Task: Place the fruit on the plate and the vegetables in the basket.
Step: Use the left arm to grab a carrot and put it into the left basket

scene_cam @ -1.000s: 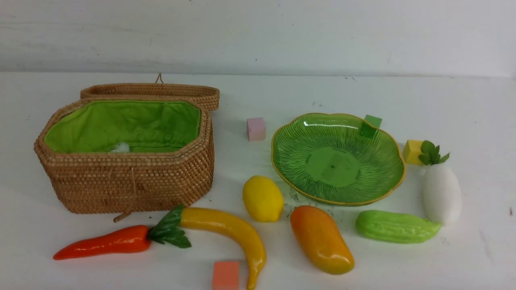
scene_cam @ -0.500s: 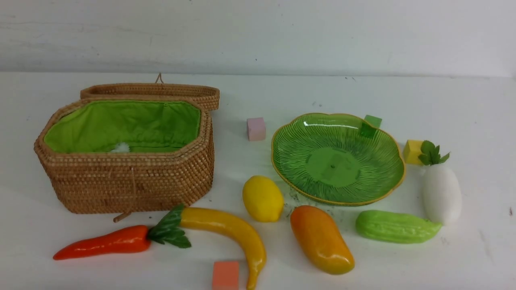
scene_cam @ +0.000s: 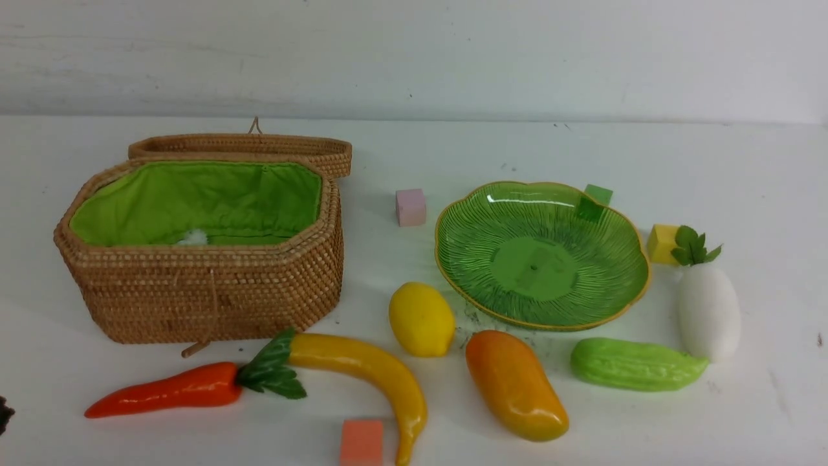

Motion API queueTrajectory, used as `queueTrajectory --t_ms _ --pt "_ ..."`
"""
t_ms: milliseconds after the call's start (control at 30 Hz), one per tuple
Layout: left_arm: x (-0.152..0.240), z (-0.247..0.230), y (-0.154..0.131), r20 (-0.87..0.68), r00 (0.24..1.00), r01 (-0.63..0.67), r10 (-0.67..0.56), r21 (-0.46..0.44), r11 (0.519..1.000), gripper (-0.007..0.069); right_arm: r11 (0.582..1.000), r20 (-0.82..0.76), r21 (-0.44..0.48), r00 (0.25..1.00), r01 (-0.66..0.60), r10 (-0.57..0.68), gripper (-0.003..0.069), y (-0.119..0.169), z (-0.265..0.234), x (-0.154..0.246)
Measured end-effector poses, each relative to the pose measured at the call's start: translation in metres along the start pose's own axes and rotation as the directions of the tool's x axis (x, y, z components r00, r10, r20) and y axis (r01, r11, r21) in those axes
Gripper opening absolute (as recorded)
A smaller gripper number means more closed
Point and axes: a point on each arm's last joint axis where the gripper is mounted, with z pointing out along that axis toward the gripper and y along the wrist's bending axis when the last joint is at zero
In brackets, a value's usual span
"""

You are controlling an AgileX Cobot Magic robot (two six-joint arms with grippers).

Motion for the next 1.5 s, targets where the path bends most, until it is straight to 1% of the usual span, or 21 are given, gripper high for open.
queueTrajectory --t_ms 67,233,333,467,500,533,567,667,700,767,833,933,967,1033,1133,1267,1300,1367,1400,1433,1500 --pt "-0.007 -0.003 -0.019 -0.021 0.996 -0.082 0.083 0.038 0.996 0.0018 1.000 0.000 0.000 1.000 0.000 0.000 0.0240 0.000 0.000 0.000" --pt "-0.018 -0.007 -0.056 -0.115 0.969 -0.208 0.217 0.084 0.974 -0.0013 1.000 0.009 -0.005 1.000 -0.020 0.020 0.0240 0.000 0.000 -0.001" --pt "-0.016 -0.001 -0.071 -0.305 0.914 -0.264 0.268 0.055 0.963 -0.0013 0.978 0.042 -0.049 0.978 -0.203 0.205 0.0241 0.004 0.000 -0.003" --pt "-0.011 0.013 -0.086 -0.597 0.746 -0.350 0.295 0.026 0.937 -0.0013 0.857 0.107 -0.145 0.853 -0.495 0.511 0.0241 0.006 -0.001 -0.014" --pt "-0.010 0.021 -0.090 -0.685 0.671 -0.373 0.283 0.018 0.928 -0.0013 0.788 0.130 -0.186 0.780 -0.587 0.612 0.0241 0.006 -0.002 -0.019" --pt "-0.009 0.021 -0.090 -0.706 0.650 -0.381 0.282 0.019 0.924 -0.0013 0.778 0.134 -0.191 0.769 -0.598 0.625 0.0241 0.006 -0.002 -0.019" --pt "-0.008 0.033 -0.090 -0.774 0.579 -0.398 0.255 0.005 0.917 -0.0013 0.699 0.166 -0.239 0.681 -0.674 0.713 0.0241 0.005 -0.003 -0.025" --pt "-0.006 0.046 -0.088 -0.812 0.537 -0.408 0.227 -0.014 0.913 -0.0013 0.614 0.195 -0.288 0.582 -0.735 0.789 0.0241 0.002 -0.005 -0.030" --pt "-0.004 0.054 -0.084 -0.832 0.506 -0.421 0.227 -0.009 0.907 -0.0013 0.557 0.199 -0.313 0.520 -0.769 0.831 0.0241 0.001 -0.006 -0.033" --pt "-0.001 0.061 -0.081 -0.850 0.457 -0.448 0.262 0.034 0.893 -0.0013 0.518 0.168 -0.327 0.491 -0.790 0.855 0.0241 0.002 -0.007 -0.035" --pt "0.001 0.065 -0.079 -0.864 0.413 -0.466 0.288 0.072 0.882 -0.0013 0.540 0.087 -0.340 0.546 -0.770 0.833 0.0234 0.009 -0.014 -0.046" --pt "-0.001 0.068 -0.081 -0.882 0.352 -0.490 0.313 0.112 0.864 -0.0013 0.671 -0.007 -0.377 0.726 -0.639 0.688 0.0193 0.019 -0.038 -0.082" --pt "-0.001 0.068 -0.082 -0.881 0.353 -0.490 0.315 0.112 0.864 -0.0013 0.681 -0.009 -0.374 0.737 -0.629 0.675 0.0193 0.020 -0.037 -0.082" --pt "-0.007 0.072 -0.088 -0.883 0.319 -0.528 0.345 0.137 0.838 -0.0013 0.792 -0.115 -0.407 0.886 -0.455 0.450 0.0137 0.027 -0.058 -0.122" --pt "-0.014 0.077 -0.097 -0.877 0.295 -0.559 0.379 0.163 0.813 -0.0013 0.846 -0.259 -0.451 0.949 -0.285 0.181 0.0091 0.033 -0.070 -0.157" --pt "-0.014 0.080 -0.106 -0.880 0.194 -0.591 0.433 0.247 0.768 -0.0013 0.837 -0.379 -0.532 0.920 -0.126 -0.103 0.0071 0.038 -0.081 -0.191" --pt "-0.011 0.080 -0.109 -0.881 0.122 -0.601 0.458 0.302 0.740 -0.0013 0.824 -0.368 -0.561 0.916 -0.084 -0.157 0.0071 0.040 -0.084 -0.202" --pt "-0.006 0.081 -0.112 -0.868 -0.003 -0.610 0.496 0.395 0.687 -0.0013 0.791 -0.321 -0.611 0.920 -0.021 -0.223 0.0071 0.043 -0.086 -0.218" --pt "-0.006 0.081 -0.112 -0.869 -0.006 -0.609 0.494 0.395 0.688 -0.0013 0.787 -0.316 -0.616 0.921 -0.016 -0.228 0.0071 0.043 -0.086 -0.219" --pt "-0.002 0.083 -0.113 -0.836 -0.112 -0.616 0.537 0.482 0.623 -0.0013 0.753 -0.270 -0.657 0.925 0.025 -0.266 0.0071 0.045 -0.090 -0.227" --pt "0.002 0.087 -0.112 -0.798 -0.195 -0.624 0.571 0.550 0.556 -0.0013 0.721 -0.233 -0.691 0.930 0.047 -0.284 0.0073 0.047 -0.095 -0.232"
